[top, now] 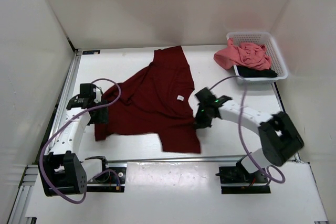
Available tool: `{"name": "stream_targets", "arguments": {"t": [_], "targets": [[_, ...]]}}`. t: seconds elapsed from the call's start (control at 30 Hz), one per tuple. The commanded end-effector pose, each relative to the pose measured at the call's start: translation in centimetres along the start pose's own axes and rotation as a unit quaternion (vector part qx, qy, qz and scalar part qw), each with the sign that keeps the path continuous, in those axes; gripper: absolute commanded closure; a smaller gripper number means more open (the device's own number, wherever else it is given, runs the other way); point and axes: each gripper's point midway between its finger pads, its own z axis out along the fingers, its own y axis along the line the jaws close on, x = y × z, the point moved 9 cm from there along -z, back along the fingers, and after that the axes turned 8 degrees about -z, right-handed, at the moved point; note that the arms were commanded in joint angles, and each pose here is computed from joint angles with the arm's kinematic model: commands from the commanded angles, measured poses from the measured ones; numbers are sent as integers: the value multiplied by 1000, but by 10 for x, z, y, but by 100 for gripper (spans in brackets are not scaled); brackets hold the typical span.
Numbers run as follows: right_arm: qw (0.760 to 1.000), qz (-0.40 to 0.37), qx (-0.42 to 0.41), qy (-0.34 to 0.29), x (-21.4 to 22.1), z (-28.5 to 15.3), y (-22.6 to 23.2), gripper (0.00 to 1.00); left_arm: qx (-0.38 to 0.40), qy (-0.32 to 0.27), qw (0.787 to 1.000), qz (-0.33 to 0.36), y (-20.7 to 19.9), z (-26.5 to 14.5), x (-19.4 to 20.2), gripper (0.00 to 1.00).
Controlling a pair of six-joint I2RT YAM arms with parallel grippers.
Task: Fold and stack the t-shirts
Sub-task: Flatten out the tshirt
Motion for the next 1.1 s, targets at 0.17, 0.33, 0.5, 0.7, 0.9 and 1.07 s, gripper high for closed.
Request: {"name": "stream_targets", "arguments": {"t": [0.17, 0.33, 0.5, 0.7, 0.9, 1.07], "targets": [[999, -46, 20, -1, -29, -34, -56, 35, -4, 7, 1000, -6, 4, 1, 14, 13], [998, -48, 36, -10, -5, -47, -61, 23, 29, 49, 998, -2, -2, 0, 15, 12], [999, -16, 52, -6, 21, -44, -76, 22, 96, 90, 989, 63, -30, -11, 32, 11], [998, -14, 51, 17, 32, -31, -81, 23, 19, 119, 978, 173, -40, 12, 65, 18], [999, -23, 36, 14, 23, -28, -71, 26, -40, 96, 977, 188, -32, 32, 74, 40], [999, -34, 37, 21, 24, -26, -67, 26, -9, 106, 977, 185, -37, 24, 71, 46]]}}
